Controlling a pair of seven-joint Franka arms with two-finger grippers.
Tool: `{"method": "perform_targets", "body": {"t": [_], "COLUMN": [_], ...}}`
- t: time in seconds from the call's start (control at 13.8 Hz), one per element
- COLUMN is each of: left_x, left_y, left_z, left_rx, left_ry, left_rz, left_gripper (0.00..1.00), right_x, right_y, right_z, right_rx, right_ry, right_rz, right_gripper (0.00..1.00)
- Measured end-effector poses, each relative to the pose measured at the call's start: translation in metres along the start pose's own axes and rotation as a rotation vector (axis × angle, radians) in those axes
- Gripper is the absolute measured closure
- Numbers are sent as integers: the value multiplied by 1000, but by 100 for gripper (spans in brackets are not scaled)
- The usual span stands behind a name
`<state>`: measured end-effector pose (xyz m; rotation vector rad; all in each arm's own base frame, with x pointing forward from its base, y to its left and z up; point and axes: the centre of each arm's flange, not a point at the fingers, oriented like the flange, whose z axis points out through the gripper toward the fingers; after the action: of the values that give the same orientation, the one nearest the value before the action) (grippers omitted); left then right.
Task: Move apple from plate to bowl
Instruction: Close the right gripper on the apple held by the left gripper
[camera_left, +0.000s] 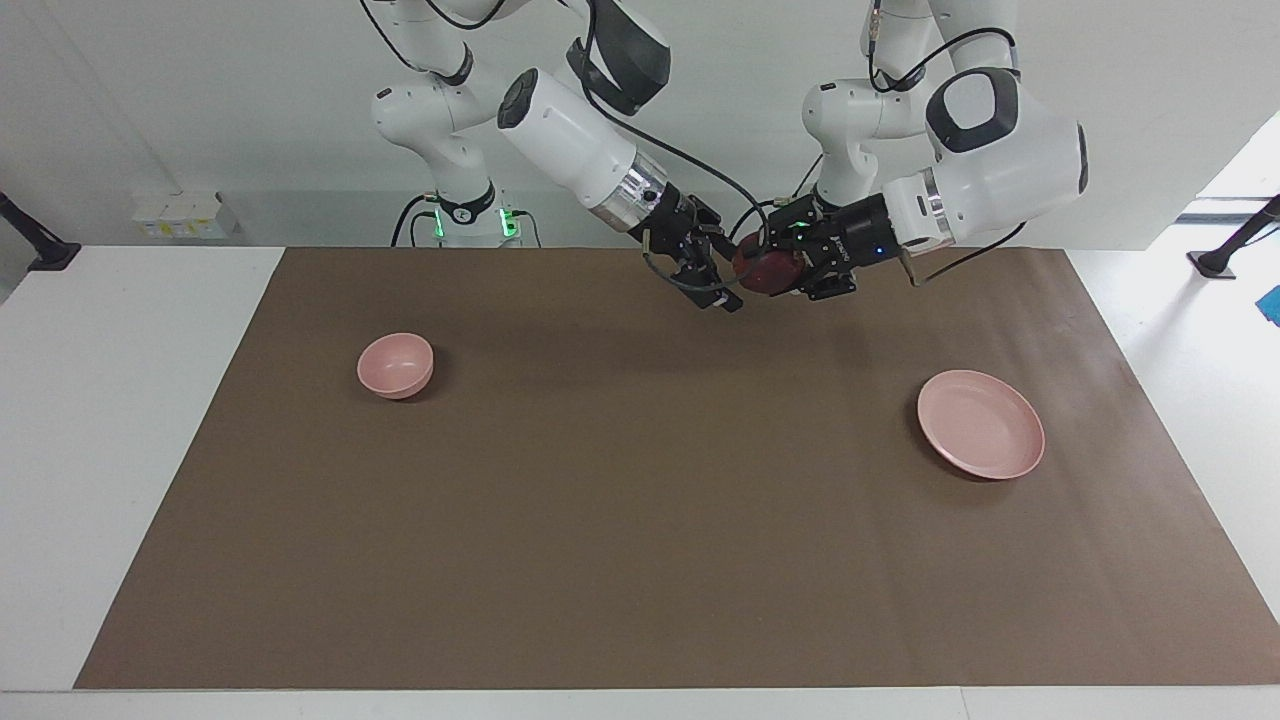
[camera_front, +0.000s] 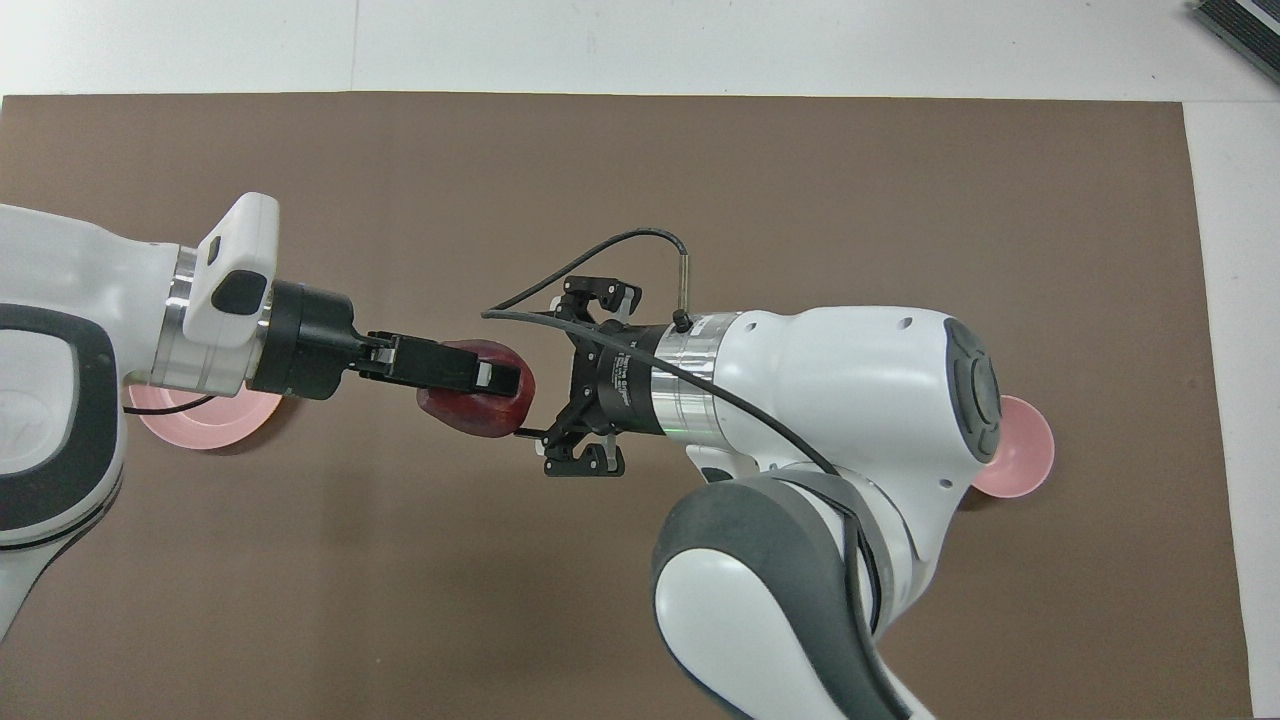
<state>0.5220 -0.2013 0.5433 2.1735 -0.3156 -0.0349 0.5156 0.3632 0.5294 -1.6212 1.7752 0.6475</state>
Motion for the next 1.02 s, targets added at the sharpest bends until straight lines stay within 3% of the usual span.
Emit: {"method": "perform_targets", "body": {"t": [0.73, 0.87, 1.02], "left_x": [-3, -2, -2], "left_y": [15, 13, 13], "left_z": [23, 21, 20], "left_rx": [4, 6, 5], "left_ry": [-14, -5, -5], "left_rz": [28, 25, 24], "left_gripper": [28, 28, 29], "right_x": [-10, -12, -12], "right_y": [12, 14, 14], "right_z": [7, 8, 8], "right_rx": [-30, -36, -36], "right_ry": [-40, -41, -41], "right_rz": [21, 18, 17], "right_gripper": [0, 19, 22]}}
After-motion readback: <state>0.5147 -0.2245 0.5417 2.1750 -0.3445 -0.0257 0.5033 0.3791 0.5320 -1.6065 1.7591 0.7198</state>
